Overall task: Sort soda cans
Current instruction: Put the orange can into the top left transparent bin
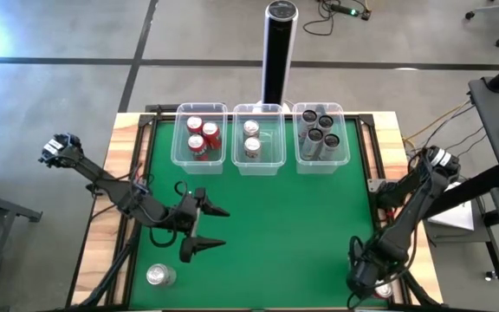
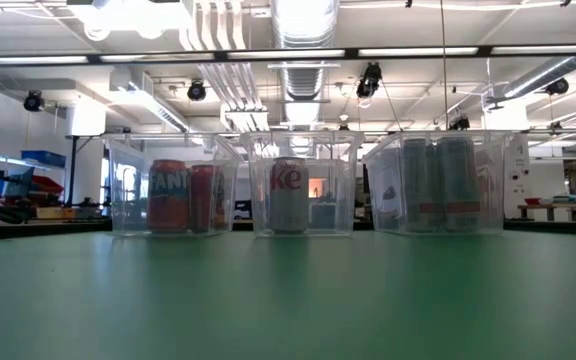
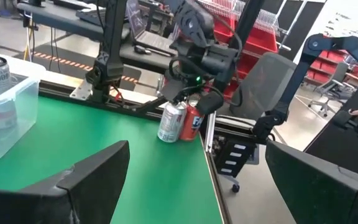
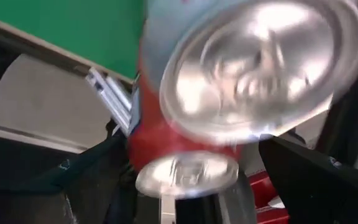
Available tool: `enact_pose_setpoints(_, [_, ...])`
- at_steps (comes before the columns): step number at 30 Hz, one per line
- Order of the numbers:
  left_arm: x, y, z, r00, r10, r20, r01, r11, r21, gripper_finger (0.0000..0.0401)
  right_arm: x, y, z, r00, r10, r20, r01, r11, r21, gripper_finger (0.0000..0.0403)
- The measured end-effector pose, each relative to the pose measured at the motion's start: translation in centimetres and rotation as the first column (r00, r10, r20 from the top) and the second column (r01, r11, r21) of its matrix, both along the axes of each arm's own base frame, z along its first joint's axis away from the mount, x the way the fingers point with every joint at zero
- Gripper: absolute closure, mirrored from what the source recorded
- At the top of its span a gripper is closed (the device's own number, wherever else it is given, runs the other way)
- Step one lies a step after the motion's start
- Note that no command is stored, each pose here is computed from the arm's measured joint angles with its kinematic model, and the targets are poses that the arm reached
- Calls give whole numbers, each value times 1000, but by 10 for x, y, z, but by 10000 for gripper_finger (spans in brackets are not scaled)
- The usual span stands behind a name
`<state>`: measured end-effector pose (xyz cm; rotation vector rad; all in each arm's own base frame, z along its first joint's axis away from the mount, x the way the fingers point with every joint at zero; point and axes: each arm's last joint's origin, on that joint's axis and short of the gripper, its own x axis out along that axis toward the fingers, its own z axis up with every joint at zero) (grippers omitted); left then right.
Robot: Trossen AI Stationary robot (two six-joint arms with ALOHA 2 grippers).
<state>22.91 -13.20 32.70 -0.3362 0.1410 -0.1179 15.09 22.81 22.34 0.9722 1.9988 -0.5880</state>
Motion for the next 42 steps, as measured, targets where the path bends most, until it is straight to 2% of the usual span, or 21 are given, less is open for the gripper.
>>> enact_pose_setpoints(6, [0, 0, 0, 1000, -2, 0, 2, 1000, -1, 40, -2, -3, -25, 1000, -10, -28, 12, 998, 63, 35])
enact_pose_setpoints(10, [0, -1, 0, 1000, -16, -2, 16, 1000, -7, 40, 1, 1, -29, 1000, -28, -5, 29, 992, 119, 38])
enact_pose_setpoints(20, [0, -1, 0, 1000, -16, -3, 16, 1000, -12, 40, -3, 4, -31, 999, -25, -24, 28, 992, 121, 95])
enact_pose_setpoints(24, [0, -1, 0, 1000, -16, -2, 16, 1000, -12, 40, -2, 5, -30, 1000, -19, -17, 21, 992, 122, 101])
enact_pose_setpoints(32, [0, -1, 0, 1000, -17, -3, 17, 1000, -8, 40, 0, 8, -6, 1000, -22, -20, 24, 995, 97, 99])
enact_pose_setpoints(42, [-1, 0, 1, 1000, -17, -1, 17, 1000, -8, 40, 18, 22, 44, 994, -103, 44, 92, 972, 215, 100])
